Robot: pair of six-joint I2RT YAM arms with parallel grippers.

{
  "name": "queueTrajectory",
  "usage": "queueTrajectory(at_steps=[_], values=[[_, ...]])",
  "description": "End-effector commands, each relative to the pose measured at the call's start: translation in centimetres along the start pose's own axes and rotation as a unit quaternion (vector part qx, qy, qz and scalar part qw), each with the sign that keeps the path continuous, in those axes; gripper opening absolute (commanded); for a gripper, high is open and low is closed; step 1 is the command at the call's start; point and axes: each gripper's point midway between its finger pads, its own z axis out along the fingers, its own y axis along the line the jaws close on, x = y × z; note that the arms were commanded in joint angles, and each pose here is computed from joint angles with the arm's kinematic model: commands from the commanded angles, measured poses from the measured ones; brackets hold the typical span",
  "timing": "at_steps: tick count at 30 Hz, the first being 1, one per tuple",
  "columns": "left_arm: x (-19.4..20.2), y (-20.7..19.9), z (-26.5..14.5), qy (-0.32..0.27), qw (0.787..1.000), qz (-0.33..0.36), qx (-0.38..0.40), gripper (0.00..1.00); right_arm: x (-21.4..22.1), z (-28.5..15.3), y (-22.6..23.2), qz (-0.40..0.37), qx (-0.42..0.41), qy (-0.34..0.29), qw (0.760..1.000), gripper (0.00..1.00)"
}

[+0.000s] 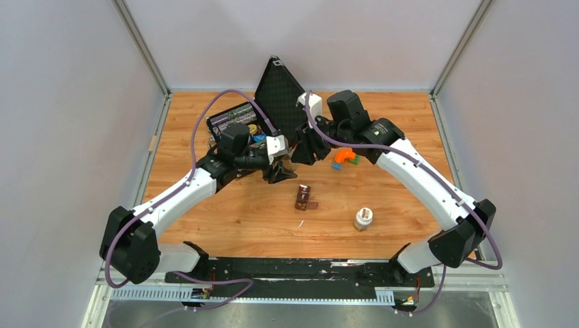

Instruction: Sort the pills into containers

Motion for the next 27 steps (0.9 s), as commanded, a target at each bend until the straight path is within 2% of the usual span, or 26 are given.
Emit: queueTrajectory(at_steps=[1, 4, 9, 13, 16, 17, 19, 20, 21, 23, 27], values=[[-4.1, 1.6, -0.3, -0.047, 0.997, 0.055, -0.031, 0.0, -1.3, 1.1, -1.9, 0.078, 0.066, -0.016, 0.995, 0.0], [-4.0, 2.3, -0.5, -0.046, 0.996, 0.055, -0.054, 0.0, -2.2, 1.5, -2.0, 0.124, 0.095, -0.036, 0.987, 0.0], [-3.4, 3.1, -0.8, -0.037, 0.994, 0.049, -0.086, 0.0, -3.4, 1.3, -2.7, 0.252, 0.158, -0.082, 0.951, 0.0], [-2.9, 3.3, -0.9, -0.032, 0.994, 0.048, -0.094, 0.0, -4.3, 1.0, -4.0, 0.288, 0.196, -0.11, 0.931, 0.0], [-2.8, 3.4, -1.0, -0.029, 0.993, 0.049, -0.1, 0.0, -5.1, 0.6, -3.7, 0.295, 0.194, -0.117, 0.928, 0.0], [-2.8, 3.4, -1.0, -0.029, 0.993, 0.048, -0.101, 0.0, -5.1, 0.5, -3.6, 0.291, 0.19, -0.115, 0.93, 0.08], [-2.7, 3.5, -1.0, -0.027, 0.993, 0.046, -0.103, 0.0, -5.0, 0.4, -2.7, 0.274, 0.167, -0.104, 0.941, 0.48], [-2.7, 3.4, -1.0, -0.03, 0.993, 0.045, -0.104, 0.0, -4.8, 0.4, -2.3, 0.264, 0.157, -0.099, 0.946, 0.62], [-2.8, 3.5, -1.0, -0.033, 0.993, 0.046, -0.105, 0.0, -4.5, 0.4, -2.0, 0.257, 0.15, -0.092, 0.95, 0.69], [-3.2, 3.7, -1.0, -0.043, 0.992, 0.048, -0.11, 0.0, -3.8, 0.6, -1.7, 0.247, 0.141, -0.078, 0.955, 0.75], [-3.3, 3.9, -0.8, -0.046, 0.992, 0.044, -0.111, 0.0, -2.2, 1.4, -1.3, 0.249, 0.127, -0.048, 0.959, 0.76]])
